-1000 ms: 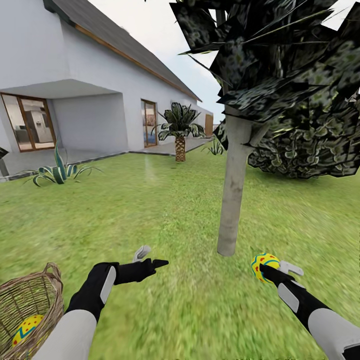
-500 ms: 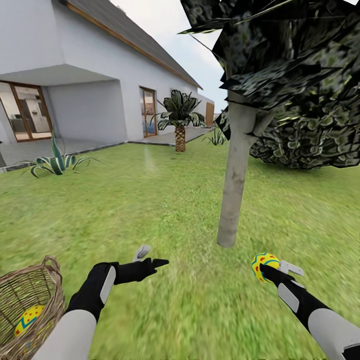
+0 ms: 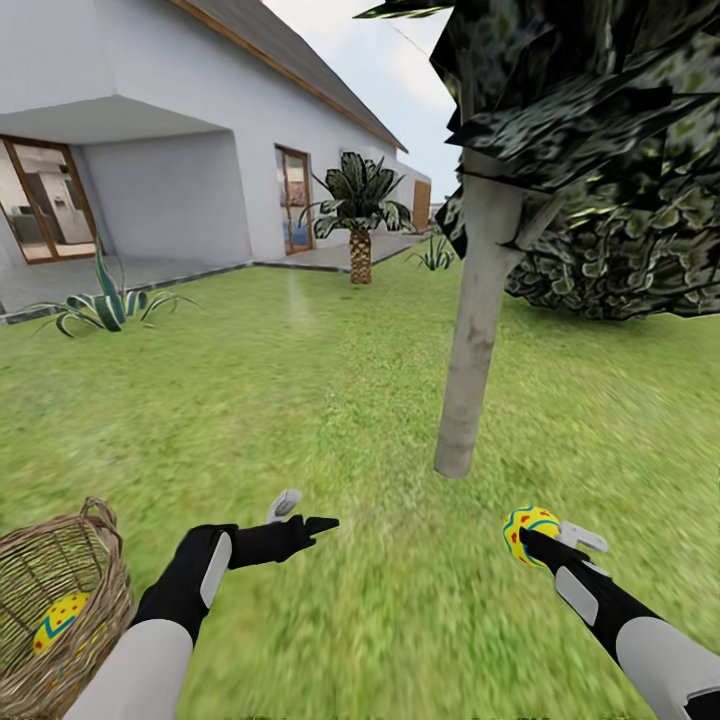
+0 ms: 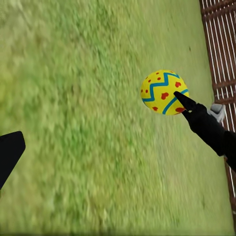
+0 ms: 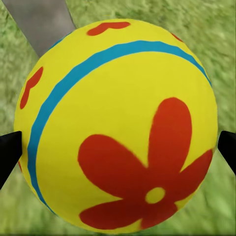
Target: Take the three Easter eggs out of the wicker basket on the lawn in the garden, then place them on the lawn next to a single tree (choose any tree) so that all three eggs are next to the same tree and none are left in the basket.
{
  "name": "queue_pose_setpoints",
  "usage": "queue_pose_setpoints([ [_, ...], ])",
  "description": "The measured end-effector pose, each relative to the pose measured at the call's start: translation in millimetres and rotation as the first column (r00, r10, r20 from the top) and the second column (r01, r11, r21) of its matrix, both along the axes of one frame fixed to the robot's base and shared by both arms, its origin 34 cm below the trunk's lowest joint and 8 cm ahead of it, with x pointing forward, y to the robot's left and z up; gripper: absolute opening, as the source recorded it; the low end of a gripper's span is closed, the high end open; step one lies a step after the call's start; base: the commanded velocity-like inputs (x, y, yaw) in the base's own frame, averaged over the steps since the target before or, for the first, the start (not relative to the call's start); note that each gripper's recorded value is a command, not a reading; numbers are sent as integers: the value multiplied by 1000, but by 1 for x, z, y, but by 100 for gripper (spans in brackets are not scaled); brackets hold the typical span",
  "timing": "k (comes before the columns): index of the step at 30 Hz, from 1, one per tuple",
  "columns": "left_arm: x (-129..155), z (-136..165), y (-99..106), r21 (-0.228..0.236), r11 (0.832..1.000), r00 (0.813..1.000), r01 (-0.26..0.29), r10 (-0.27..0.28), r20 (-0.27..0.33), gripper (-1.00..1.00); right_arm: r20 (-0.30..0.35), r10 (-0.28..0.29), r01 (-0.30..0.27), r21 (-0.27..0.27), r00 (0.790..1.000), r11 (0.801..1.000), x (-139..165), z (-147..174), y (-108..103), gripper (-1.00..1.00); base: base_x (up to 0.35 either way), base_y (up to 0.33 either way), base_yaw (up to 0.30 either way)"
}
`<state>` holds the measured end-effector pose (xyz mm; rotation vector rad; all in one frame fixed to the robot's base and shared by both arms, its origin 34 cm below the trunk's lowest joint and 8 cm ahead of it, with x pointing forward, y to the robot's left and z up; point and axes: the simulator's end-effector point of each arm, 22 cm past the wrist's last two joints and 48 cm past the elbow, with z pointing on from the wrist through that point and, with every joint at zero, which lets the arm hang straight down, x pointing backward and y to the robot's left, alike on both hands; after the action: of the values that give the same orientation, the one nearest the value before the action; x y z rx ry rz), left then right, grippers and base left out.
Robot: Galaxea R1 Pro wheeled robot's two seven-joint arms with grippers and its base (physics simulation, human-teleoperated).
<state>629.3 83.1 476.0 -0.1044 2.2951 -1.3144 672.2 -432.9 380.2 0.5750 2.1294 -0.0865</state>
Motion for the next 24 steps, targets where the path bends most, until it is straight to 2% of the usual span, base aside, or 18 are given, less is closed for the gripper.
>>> queue_pose_setpoints([
  [9,0,-7,0,-1,1000,1000,-1,1,-12,100,-12,-2,2,0,1000,1000,-2,-8,-1,-100,2,-8,0],
  [13,-1,-7,1,1,1000,1000,1,-1,-13,100,-12,-2,2,-1,1000,1000,-2,-7,-1,-100,74,-226,0],
  [17,-1,-7,0,2,1000,1000,0,0,-12,100,-11,-2,2,0,1000,1000,-2,-7,-1,-100,166,-206,0],
  [24,0,-7,1,2,1000,1000,-1,1,-11,100,-11,-1,1,-1,1000,1000,-2,-7,0,-100,226,-60,0],
])
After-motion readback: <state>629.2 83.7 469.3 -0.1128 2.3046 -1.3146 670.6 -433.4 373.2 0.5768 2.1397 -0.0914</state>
